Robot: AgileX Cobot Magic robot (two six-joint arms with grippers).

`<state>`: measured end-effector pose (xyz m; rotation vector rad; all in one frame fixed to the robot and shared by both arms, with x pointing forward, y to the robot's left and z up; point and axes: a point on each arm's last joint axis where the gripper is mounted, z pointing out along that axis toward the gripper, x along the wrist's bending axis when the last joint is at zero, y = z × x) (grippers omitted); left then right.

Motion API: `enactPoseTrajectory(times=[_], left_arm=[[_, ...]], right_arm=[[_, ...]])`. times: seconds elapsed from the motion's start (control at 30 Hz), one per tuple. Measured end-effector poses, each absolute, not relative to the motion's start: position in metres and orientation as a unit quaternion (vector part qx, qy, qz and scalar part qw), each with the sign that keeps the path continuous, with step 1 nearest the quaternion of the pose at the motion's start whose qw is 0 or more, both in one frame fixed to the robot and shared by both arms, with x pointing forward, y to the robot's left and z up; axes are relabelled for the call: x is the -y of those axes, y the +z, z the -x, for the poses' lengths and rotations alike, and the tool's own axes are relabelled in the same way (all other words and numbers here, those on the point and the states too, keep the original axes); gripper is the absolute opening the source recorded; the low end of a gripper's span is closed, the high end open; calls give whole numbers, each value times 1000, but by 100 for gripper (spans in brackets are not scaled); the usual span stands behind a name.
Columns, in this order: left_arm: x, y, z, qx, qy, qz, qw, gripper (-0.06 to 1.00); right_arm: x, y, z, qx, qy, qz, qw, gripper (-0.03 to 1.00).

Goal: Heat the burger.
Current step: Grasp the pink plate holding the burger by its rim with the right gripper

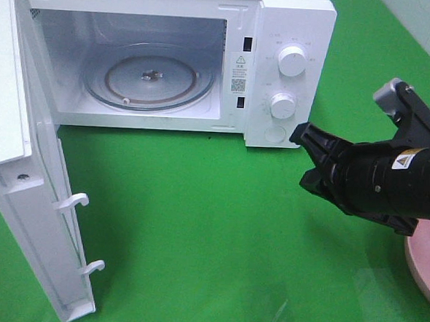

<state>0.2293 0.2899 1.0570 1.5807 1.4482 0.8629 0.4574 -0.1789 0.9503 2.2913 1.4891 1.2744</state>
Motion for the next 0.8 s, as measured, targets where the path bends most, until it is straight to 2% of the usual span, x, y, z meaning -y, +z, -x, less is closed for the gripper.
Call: enactPoseTrajectory(times=[0.47, 0.8], left_arm=[[-290, 1057, -229, -573, 342, -626, 403, 76], [-290, 1057, -229, -573, 342, -626, 403, 76]], right_arm=[[180, 941, -434, -684, 291, -667, 55, 4], [183, 958, -435, -787, 164, -592, 63, 9]])
